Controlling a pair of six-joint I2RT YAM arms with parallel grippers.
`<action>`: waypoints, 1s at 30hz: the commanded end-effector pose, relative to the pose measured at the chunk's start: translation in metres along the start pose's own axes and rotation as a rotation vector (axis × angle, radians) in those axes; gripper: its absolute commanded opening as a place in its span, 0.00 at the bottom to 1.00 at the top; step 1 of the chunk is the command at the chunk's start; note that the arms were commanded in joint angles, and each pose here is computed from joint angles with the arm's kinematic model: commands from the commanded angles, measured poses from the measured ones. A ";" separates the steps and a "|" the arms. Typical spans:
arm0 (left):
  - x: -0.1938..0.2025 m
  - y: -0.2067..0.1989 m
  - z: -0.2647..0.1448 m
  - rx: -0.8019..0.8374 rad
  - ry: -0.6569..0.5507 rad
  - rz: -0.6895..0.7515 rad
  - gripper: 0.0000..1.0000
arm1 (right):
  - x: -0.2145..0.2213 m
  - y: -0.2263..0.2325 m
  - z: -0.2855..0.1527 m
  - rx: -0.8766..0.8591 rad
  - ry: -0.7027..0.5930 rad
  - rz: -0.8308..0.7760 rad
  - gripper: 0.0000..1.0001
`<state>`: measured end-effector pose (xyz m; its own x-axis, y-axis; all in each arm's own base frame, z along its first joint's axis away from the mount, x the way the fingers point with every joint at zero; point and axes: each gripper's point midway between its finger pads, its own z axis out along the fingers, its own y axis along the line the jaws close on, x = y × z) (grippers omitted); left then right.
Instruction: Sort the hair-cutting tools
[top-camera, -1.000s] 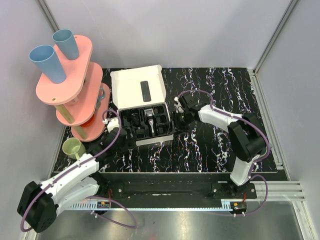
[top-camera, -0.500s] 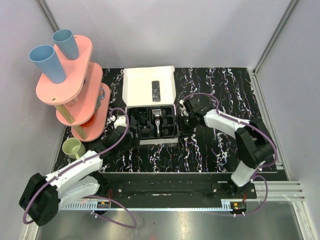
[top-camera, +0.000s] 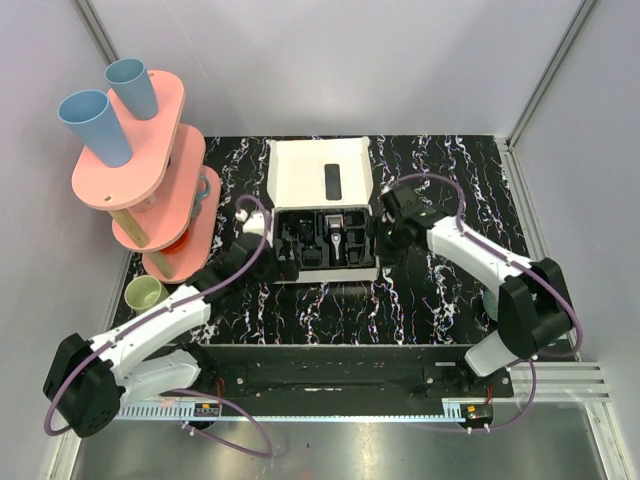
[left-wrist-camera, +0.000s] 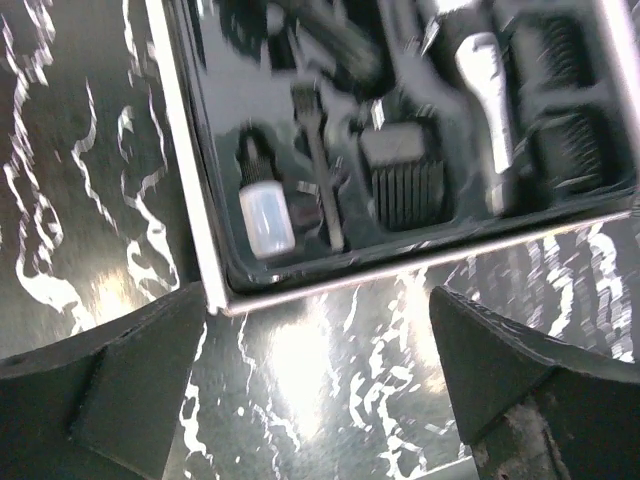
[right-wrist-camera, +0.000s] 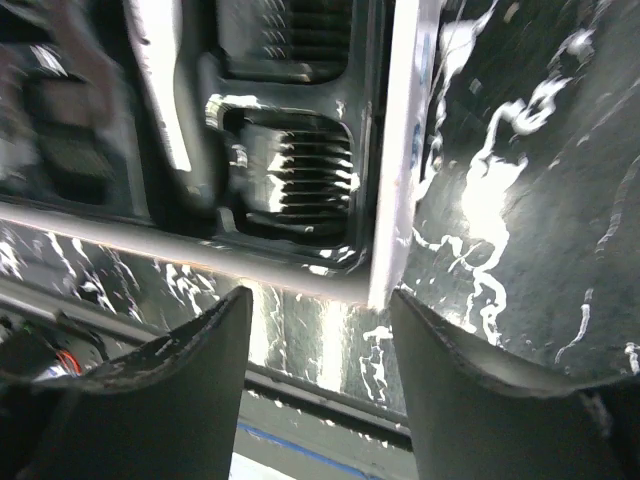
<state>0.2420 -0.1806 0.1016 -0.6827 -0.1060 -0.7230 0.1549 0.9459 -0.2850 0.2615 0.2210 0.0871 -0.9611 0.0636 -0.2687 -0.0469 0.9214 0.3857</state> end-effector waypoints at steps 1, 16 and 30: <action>-0.094 -0.020 -0.029 0.073 -0.244 -0.061 0.99 | -0.074 -0.003 -0.059 -0.005 -0.267 0.104 0.68; -0.147 0.054 0.008 -0.217 -0.210 -0.348 0.94 | -0.158 -0.066 -0.043 -0.031 -0.318 0.398 0.64; -0.164 0.128 0.124 -0.485 -0.066 -0.428 0.55 | -0.247 -0.103 0.037 -0.045 -0.283 0.495 0.55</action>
<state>0.4370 -0.0926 0.0981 -0.6120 -0.4879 -0.6225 -0.4310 0.8656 -0.2547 0.4838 0.1131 0.0657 -0.7651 0.5955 -0.2451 0.4272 0.7542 0.4987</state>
